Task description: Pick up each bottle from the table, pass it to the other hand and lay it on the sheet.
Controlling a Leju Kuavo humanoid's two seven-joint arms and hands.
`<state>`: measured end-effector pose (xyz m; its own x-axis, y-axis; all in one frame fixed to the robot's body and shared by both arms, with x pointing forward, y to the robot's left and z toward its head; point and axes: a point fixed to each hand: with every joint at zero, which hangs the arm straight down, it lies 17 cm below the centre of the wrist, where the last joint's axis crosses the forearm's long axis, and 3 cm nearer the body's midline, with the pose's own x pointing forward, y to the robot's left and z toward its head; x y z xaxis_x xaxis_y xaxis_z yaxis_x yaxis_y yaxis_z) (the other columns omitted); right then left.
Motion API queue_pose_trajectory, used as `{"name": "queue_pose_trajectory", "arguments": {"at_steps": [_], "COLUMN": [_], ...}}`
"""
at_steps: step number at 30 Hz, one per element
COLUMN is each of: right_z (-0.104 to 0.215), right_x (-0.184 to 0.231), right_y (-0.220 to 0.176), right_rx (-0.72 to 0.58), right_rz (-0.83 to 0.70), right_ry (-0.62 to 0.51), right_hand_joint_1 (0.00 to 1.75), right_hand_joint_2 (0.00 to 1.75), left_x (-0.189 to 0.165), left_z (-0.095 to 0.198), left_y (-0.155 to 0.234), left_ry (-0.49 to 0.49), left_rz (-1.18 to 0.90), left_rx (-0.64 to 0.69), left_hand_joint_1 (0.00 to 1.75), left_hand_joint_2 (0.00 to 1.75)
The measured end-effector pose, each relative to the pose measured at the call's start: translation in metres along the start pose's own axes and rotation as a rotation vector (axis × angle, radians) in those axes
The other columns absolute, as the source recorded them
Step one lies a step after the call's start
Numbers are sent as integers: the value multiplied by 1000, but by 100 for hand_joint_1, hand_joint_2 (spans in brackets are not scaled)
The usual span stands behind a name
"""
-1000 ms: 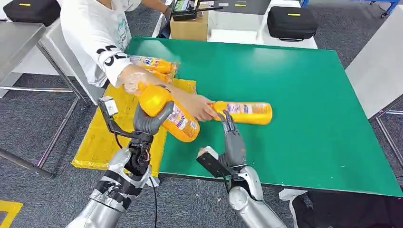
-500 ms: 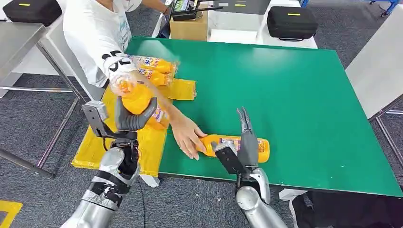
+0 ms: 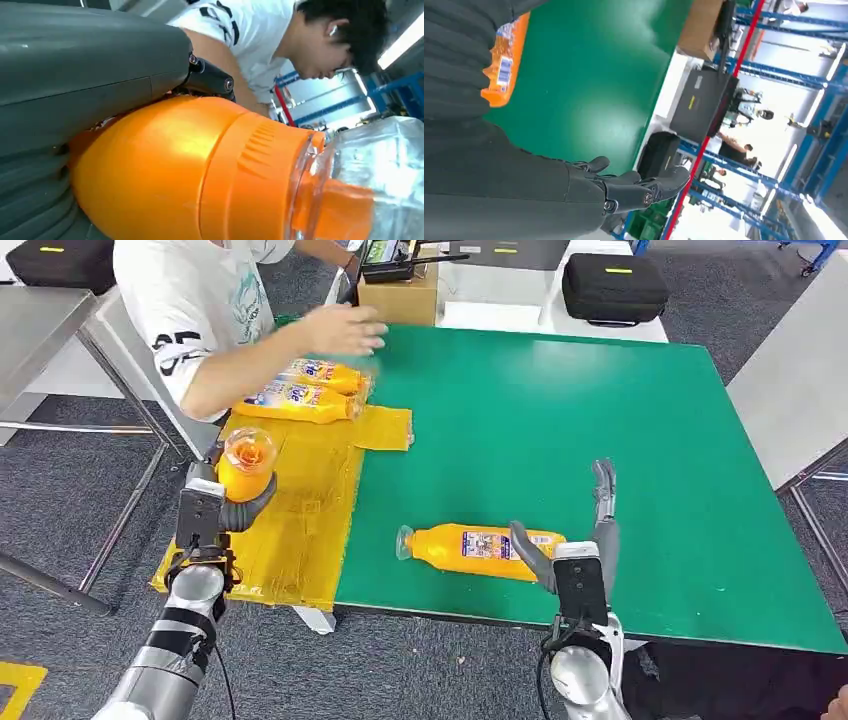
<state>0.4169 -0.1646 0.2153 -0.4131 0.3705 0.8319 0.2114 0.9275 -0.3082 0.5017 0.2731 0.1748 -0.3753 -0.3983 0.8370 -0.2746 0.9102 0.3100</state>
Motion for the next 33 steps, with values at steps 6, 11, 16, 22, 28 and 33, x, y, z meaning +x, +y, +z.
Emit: {"name": "queue_pose_trajectory", "arguments": {"at_steps": [6,11,16,22,28,33], "right_z": [0,-1,-1,-2,-2,-4], "right_x": [4,6,6,7,7,8], "right_y": [-10,-10,-10,-9,-7,-7], "right_rx": [-25,-22,-19,-9,0,4], "right_rz": [-4,-10,-9,-9,-9,-9], "right_ry": [-7,-11,-13,-16,-19,-22], "right_hand_joint_1": [0,0,0,0,0,0], "right_hand_joint_2": [175,175,175,175,175,175], "left_x": [-2,1,-18,-49,-74,-84], "left_z": [-1,-3,1,23,49,60], "left_y": [11,18,4,-22,-47,-62], "left_ry": [5,-50,-63,-58,-12,9], "left_rz": [-5,-250,-533,-737,-713,-692], "left_rx": [28,41,-27,-160,-278,-358], "left_hand_joint_1": [175,175,175,175,175,0], "left_hand_joint_2": [175,175,175,175,175,175]}}
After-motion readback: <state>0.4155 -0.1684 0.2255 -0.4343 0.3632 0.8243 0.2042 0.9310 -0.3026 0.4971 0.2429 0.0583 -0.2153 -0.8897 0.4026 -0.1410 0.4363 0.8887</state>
